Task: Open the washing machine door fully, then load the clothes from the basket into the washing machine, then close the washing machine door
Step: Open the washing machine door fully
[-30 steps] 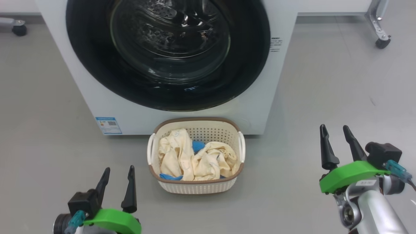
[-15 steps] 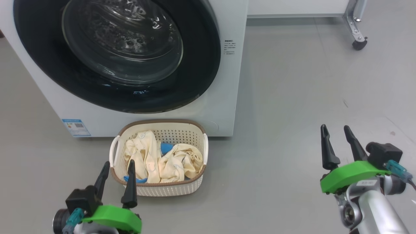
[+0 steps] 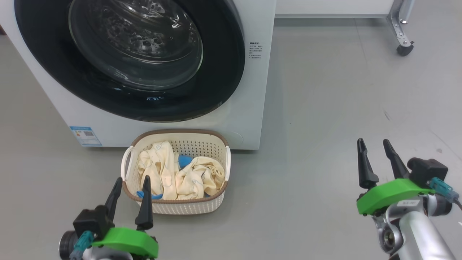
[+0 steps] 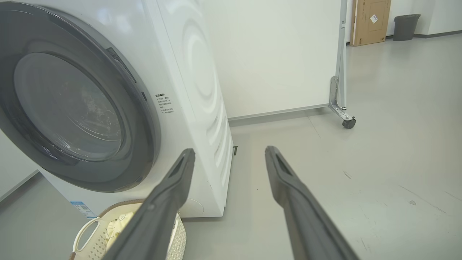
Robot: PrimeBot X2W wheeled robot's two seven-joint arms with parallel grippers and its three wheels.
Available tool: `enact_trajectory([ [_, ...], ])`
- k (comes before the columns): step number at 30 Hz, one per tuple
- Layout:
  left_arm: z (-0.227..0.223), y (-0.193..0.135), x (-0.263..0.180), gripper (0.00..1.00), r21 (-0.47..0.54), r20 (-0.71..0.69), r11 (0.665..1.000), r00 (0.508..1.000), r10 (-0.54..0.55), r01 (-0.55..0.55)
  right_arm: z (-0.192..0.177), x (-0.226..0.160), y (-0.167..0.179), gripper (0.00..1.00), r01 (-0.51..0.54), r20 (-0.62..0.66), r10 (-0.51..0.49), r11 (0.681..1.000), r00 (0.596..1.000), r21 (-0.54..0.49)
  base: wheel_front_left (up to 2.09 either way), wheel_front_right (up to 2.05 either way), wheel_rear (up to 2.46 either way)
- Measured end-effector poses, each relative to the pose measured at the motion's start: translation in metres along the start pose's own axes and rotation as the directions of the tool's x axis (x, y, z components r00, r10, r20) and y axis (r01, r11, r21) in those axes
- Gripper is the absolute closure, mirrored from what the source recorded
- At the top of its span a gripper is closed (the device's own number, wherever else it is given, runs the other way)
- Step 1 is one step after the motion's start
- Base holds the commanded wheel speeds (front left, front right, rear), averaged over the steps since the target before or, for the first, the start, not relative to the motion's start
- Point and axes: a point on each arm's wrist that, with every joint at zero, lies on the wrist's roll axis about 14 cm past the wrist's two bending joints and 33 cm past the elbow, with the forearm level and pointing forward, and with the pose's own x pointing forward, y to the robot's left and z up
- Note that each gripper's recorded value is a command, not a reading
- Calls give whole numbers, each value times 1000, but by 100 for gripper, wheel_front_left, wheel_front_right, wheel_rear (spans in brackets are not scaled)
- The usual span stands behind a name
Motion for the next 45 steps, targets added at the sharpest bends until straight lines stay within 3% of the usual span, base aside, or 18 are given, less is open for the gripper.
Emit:
enact_trajectory([
  [45,9,7,-3,0,4,26,1000,999,28,-28,3,-1,7,0,-19,8,19,1000,1000,-3,0,0,0],
])
